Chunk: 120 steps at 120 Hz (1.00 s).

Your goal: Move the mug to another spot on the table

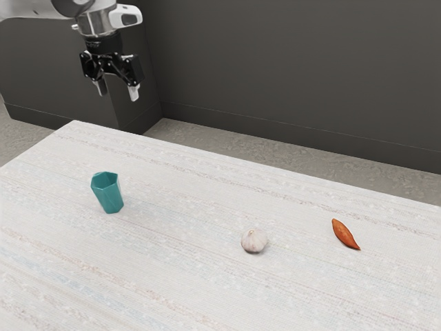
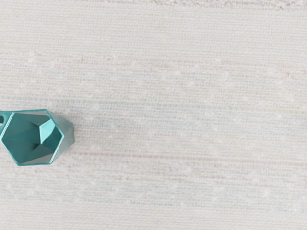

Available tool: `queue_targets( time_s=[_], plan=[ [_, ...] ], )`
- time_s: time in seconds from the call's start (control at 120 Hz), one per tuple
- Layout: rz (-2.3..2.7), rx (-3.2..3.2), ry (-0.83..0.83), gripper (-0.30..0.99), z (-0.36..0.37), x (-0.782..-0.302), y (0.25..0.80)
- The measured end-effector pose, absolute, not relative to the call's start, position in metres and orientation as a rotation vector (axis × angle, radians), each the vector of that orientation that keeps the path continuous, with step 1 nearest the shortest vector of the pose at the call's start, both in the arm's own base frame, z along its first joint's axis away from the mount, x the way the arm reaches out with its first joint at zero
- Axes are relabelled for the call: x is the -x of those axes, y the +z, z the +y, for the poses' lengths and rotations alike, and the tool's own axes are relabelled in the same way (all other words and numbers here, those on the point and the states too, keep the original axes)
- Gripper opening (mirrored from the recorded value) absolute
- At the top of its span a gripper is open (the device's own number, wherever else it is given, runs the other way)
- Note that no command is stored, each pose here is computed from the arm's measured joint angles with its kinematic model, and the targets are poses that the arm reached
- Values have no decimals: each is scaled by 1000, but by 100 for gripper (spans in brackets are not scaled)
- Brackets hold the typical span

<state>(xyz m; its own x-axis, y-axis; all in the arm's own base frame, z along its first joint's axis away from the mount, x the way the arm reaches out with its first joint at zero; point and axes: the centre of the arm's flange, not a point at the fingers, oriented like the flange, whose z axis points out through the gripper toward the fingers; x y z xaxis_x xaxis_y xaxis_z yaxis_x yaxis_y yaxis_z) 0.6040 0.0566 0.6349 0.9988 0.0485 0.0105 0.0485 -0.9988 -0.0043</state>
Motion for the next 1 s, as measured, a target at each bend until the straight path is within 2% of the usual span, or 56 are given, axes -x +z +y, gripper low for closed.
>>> queue_targets(
  time_s=[0.133,0.317,0.55,0.742,1.0],
  plan=[
    [-100,3134,9,69,63,-609,623],
    [-293,3112,-2,69,108,-616,599],
    [-716,3068,-98,69,197,-608,574],
    [-1057,3063,-87,69,256,-613,532],
    [-1289,3011,-30,69,281,-632,469]
  ],
)
